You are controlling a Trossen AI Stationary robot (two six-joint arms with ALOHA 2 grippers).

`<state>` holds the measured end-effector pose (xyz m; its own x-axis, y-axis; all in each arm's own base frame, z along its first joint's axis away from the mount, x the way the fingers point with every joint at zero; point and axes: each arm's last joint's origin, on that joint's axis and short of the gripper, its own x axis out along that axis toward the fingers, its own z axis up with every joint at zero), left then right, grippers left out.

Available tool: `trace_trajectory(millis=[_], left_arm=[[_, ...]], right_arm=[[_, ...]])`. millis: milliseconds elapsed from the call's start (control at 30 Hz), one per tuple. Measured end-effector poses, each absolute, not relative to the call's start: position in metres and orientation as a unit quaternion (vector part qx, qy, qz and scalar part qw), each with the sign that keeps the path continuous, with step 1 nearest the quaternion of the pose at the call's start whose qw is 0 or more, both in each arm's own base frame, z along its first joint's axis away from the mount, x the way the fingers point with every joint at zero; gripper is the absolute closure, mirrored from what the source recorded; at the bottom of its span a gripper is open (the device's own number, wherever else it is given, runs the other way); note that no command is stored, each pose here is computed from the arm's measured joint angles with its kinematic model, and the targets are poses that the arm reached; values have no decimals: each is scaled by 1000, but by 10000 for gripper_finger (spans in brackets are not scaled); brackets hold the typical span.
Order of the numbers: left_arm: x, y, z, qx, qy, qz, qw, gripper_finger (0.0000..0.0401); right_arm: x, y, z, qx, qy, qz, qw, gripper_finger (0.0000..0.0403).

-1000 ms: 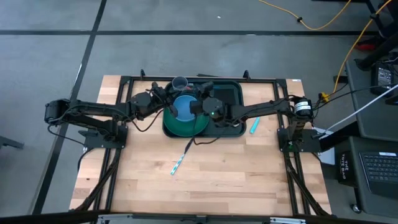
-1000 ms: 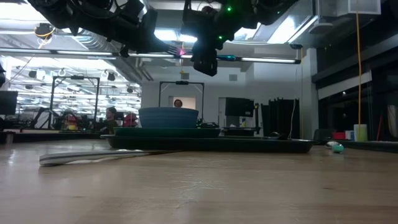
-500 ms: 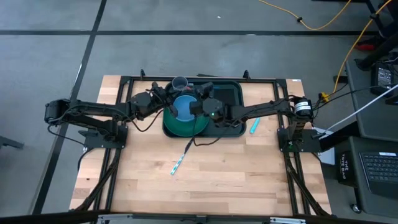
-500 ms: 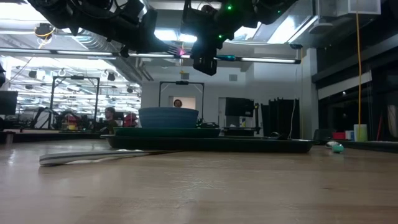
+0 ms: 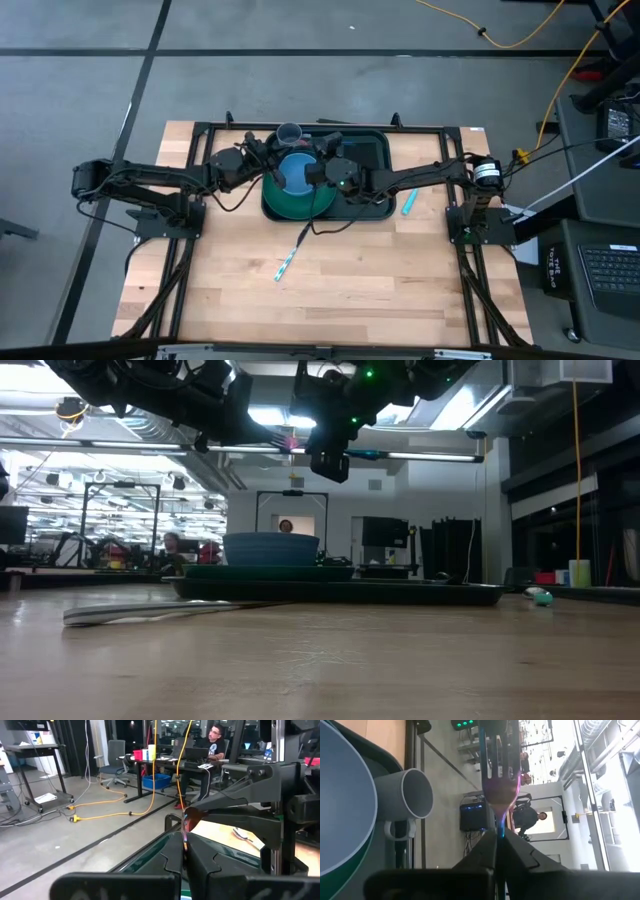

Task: Set up tray
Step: Put the fork on the napkin

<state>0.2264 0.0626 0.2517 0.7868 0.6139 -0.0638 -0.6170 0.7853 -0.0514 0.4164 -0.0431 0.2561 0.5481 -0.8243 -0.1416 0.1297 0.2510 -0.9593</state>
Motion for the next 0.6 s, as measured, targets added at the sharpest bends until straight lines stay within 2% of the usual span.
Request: trace_trajectory(millis=[367,600], left_arm=[[227,62,252,-38,21,317,947,395],[228,61,252,-36,24,296,954,352]], right_arm=[[416,-43,256,-512,340,-335,714,387],[416,-41,255,-513,346,-340,708,387]])
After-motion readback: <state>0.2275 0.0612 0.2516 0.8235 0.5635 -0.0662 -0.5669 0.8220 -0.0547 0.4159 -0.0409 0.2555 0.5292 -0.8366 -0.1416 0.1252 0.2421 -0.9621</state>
